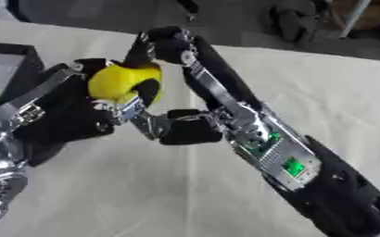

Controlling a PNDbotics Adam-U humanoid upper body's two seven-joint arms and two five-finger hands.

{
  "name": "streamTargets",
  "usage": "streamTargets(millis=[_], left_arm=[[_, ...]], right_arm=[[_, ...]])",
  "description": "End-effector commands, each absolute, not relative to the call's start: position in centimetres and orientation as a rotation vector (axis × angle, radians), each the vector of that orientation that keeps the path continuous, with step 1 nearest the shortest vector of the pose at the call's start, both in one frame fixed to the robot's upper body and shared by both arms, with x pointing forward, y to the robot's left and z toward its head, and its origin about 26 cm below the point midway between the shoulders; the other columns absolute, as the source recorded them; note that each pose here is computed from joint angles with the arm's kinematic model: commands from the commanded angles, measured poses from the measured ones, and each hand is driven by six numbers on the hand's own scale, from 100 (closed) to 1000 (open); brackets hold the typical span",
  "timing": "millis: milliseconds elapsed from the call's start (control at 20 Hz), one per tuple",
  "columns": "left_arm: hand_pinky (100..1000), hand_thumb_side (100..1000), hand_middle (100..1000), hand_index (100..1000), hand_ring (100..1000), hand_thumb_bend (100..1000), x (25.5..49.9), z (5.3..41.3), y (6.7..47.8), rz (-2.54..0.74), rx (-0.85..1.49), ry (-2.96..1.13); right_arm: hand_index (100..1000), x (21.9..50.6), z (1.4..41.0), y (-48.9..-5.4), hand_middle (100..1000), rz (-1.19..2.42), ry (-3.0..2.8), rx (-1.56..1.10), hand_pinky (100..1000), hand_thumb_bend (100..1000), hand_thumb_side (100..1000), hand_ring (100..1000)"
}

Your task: Pick up the objects with one hand, pass them to the other hand, and then place them into the box on the other side of the table.

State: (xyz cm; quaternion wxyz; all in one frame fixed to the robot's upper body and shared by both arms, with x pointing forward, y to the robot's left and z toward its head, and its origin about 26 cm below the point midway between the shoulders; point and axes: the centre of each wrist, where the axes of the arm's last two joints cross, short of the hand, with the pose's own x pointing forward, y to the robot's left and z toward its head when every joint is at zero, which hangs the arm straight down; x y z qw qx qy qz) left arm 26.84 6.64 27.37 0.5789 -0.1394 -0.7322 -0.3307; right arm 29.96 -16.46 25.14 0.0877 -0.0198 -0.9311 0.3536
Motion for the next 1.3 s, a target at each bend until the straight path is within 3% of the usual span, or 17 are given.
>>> streamTargets(millis=[50,300,350,500,700,1300], left_arm=[[936,104,516,324,156,191,26.4,28.2,6.7,-0.670,-0.152,-1.681],[925,100,487,313,133,219,26.5,28.2,6.8,-0.596,-0.158,-1.678],[920,100,489,311,129,235,26.5,28.2,6.8,-0.583,-0.156,-1.679],[909,100,473,302,112,255,26.6,28.2,7.0,-0.545,-0.143,-1.679],[905,100,464,301,104,283,26.8,28.1,7.4,-0.485,-0.139,-1.676],[894,100,447,296,100,317,28.3,26.9,9.9,-0.328,-0.069,-1.670]], right_arm=[[641,30.0,26.2,-17.2,564,1.096,-2.779,-0.176,739,106,100,683],[742,30.0,26.3,-17.5,659,1.125,-2.726,-0.316,757,137,100,748],[780,30.0,26.3,-17.5,699,1.130,-2.711,-0.345,767,131,168,770],[821,30.1,26.5,-17.8,742,1.133,-2.679,-0.436,775,127,253,795],[839,30.2,26.8,-18.2,756,1.105,-2.671,-0.533,781,128,303,804],[860,30.4,26.7,-19.7,781,1.052,-2.645,-0.684,789,123,322,822]])
